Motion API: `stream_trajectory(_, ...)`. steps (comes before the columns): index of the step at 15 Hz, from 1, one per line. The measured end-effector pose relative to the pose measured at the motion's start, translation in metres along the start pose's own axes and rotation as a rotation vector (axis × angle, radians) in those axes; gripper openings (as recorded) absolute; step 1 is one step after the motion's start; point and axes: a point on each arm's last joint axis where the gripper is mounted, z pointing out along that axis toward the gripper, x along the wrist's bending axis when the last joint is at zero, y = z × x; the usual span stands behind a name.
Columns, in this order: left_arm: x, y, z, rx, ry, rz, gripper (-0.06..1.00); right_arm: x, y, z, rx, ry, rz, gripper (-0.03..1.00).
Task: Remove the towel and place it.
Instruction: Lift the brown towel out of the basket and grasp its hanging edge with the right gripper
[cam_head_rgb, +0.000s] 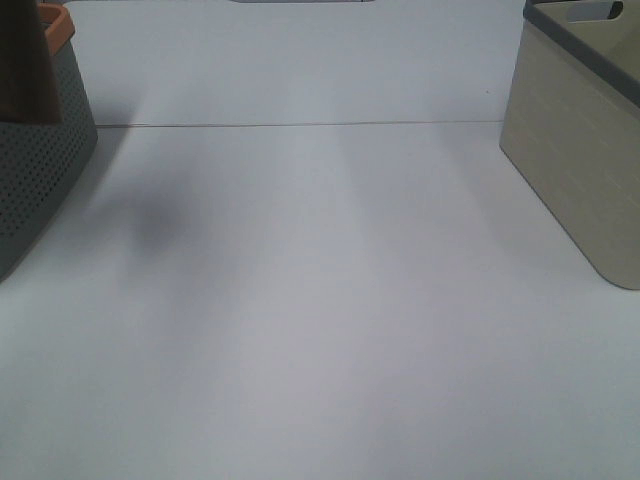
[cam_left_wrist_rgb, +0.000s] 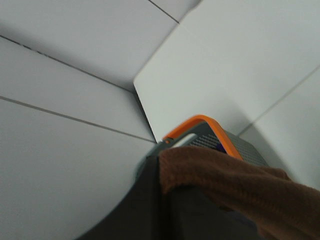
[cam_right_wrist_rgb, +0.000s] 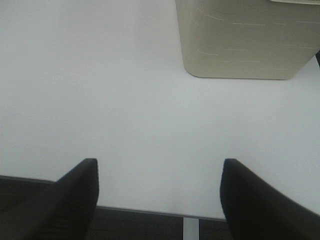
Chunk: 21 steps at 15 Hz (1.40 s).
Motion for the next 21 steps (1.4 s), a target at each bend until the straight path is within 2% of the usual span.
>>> stream_trajectory(2, -0.032, 0.008, 0.028, 0.102, -0.050, 0.008, 0.00, 0.002, 0.002, 0.002, 0.011, 0.032, 0.019, 0.60)
stream_trajectory(4, -0.049, 0.015, 0.038, 0.114, -0.074, 0.013, 0.00, 0.005, 0.011, 0.008, 0.022, 0.082, 0.051, 0.60)
stream_trajectory(7, -0.065, 0.027, 0.052, 0.102, -0.095, 0.022, 0.00, 0.009, 0.041, 0.032, -0.011, 0.181, 0.176, 0.60)
stream_trajectory(9, -0.074, 0.034, 0.064, 0.097, -0.129, 0.005, 0.00, 0.011, 0.051, 0.047, 0.018, 0.237, 0.265, 0.60)
stream_trajectory(12, -0.083, 0.036, 0.075, 0.125, -0.155, 0.018, 0.00, 0.010, 0.059, 0.067, 0.059, 0.256, 0.332, 0.60)
stream_trajectory(17, -0.107, 0.036, 0.097, 0.155, -0.231, 0.051, 0.00, 0.004, 0.074, 0.102, 0.026, 0.251, 0.240, 0.60)
stream_trajectory(19, -0.117, 0.036, 0.107, 0.172, -0.248, 0.065, 0.00, 0.006, 0.081, 0.121, 0.007, 0.301, 0.173, 0.60)
stream_trajectory(20, -0.120, 0.035, 0.111, 0.179, -0.254, 0.069, 0.00, 0.008, 0.082, 0.132, 0.014, 0.337, 0.171, 0.60)
stream_trajectory(21, -0.126, 0.036, 0.118, 0.180, -0.262, 0.075, 0.00, 0.012, 0.081, 0.158, 0.062, 0.410, 0.215, 0.60)
